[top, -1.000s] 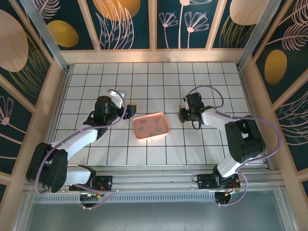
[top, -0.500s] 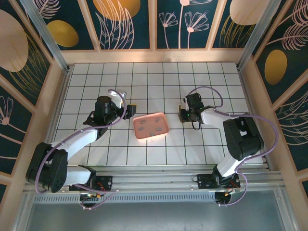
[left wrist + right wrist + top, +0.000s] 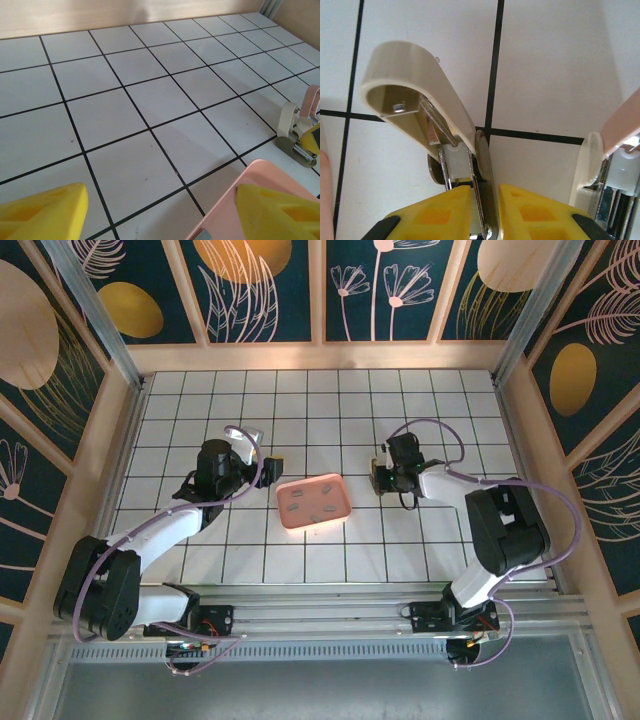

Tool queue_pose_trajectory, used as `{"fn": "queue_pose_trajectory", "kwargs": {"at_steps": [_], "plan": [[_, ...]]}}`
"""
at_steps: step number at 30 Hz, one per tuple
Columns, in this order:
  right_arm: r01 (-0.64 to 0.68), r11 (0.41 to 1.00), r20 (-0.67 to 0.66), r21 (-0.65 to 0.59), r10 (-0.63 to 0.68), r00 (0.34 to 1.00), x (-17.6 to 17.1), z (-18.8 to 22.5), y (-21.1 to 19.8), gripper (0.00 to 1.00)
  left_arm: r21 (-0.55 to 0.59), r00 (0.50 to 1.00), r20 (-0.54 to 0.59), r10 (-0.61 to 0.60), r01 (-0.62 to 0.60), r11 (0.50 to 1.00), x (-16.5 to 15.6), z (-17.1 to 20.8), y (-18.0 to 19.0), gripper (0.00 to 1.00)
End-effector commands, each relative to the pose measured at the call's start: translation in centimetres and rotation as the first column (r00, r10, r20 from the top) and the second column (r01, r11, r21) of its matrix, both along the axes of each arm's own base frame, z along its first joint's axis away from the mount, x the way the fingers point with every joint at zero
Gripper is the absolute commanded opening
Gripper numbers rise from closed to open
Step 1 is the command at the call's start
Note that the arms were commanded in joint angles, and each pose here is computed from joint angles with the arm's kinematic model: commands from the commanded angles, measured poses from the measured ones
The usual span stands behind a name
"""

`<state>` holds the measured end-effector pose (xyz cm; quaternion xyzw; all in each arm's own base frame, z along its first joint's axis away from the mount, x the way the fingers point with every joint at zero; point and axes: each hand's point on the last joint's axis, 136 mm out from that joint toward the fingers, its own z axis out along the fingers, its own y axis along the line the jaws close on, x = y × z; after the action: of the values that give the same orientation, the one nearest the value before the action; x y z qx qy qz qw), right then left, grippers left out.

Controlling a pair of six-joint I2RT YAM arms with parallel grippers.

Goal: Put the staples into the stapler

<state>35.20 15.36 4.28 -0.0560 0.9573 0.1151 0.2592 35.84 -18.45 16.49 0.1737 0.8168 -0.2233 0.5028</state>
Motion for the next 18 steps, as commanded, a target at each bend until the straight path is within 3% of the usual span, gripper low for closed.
{"fn": "queue_pose_trajectory", "kwargs": {"at_steps": [1,18], "plan": [[0.005,1.0,0.054,0.021,-0.007,0.999,0.7,2.7,0.2,0.22,-0.017,0.998,0.056,-0.012,0.013,1.0,0.2,1.9,-0.4,0.77],[-0.024,0.997,0.179,0.068,0.012,0.984,0.7,7.5,1.2,0.22,-0.029,0.996,0.092,-0.003,0.006,1.0,-0.2,3.4,-0.1,0.77]]}}
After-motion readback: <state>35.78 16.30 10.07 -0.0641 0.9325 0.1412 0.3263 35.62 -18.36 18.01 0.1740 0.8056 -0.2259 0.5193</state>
